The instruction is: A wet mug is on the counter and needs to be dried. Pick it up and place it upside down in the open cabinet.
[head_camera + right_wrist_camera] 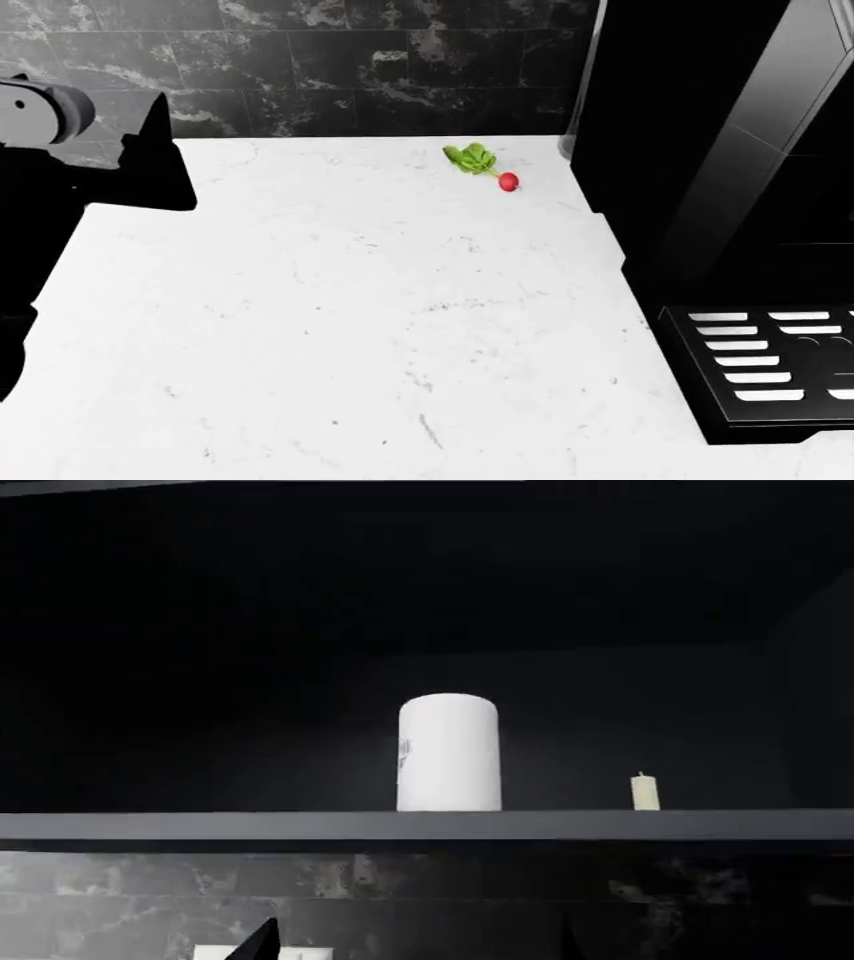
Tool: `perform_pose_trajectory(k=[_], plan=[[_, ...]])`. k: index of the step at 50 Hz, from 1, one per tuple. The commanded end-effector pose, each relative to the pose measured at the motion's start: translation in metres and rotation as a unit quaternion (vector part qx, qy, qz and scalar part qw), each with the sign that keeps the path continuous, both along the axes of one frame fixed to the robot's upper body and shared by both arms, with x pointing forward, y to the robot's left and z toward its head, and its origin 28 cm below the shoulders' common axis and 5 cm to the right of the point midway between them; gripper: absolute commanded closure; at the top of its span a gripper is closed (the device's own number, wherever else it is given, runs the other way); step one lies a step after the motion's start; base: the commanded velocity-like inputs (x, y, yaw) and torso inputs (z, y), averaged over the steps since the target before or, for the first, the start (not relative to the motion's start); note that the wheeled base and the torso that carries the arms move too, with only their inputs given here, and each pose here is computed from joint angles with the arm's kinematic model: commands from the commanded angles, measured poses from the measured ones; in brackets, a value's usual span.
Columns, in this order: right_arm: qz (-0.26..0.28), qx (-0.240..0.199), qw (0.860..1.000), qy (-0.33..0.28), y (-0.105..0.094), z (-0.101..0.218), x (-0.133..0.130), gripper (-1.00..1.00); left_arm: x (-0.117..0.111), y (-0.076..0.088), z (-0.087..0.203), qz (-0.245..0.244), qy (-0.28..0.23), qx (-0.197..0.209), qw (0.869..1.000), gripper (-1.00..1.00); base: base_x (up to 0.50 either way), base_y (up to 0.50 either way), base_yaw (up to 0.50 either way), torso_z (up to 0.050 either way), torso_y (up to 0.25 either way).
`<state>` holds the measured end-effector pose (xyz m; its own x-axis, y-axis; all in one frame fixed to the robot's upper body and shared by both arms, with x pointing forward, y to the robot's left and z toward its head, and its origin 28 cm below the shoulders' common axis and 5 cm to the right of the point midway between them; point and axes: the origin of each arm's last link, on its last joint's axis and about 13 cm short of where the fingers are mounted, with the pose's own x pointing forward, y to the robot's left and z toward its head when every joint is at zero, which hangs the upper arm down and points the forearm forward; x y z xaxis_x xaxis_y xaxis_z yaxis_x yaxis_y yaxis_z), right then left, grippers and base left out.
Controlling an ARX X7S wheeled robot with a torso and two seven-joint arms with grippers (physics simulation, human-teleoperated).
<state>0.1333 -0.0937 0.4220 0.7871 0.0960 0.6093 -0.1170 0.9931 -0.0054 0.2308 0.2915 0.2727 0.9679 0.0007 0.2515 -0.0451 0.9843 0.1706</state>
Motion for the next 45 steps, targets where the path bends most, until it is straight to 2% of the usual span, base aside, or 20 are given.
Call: perform_pose_trajectory(k=[1,24,35,45], plan=[[0.0,0.016,0.998,0.057,-0.006,-0.037,0.01,-1.0,-0.003,-0.002,0.0,-0.003,-0.004,0.002,1.0,-1.0,0.0,0.0,0.0,0.0,0.0],[0.004,0.016,0.996,0.093,-0.011,-0.072,0.019,-1.0,-0.001,-0.003,-0.004,-0.008,0.0,-0.001,1.0,-1.0,0.0,0.0,0.0,0.0,0.0],[0.012,0.054,0.989,0.139,-0.016,-0.093,0.03,-1.0,-0.004,-0.004,-0.004,-0.009,0.0,0.003,1.0,-1.0,0.0,0.0,0.0,0.0,0.0],[0.013,0.059,0.987,0.152,-0.017,-0.106,0.03,-1.0,-0.005,-0.004,-0.006,-0.01,-0.001,0.002,1.0,-1.0,0.0,0.0,0.0,0.0,0.0]])
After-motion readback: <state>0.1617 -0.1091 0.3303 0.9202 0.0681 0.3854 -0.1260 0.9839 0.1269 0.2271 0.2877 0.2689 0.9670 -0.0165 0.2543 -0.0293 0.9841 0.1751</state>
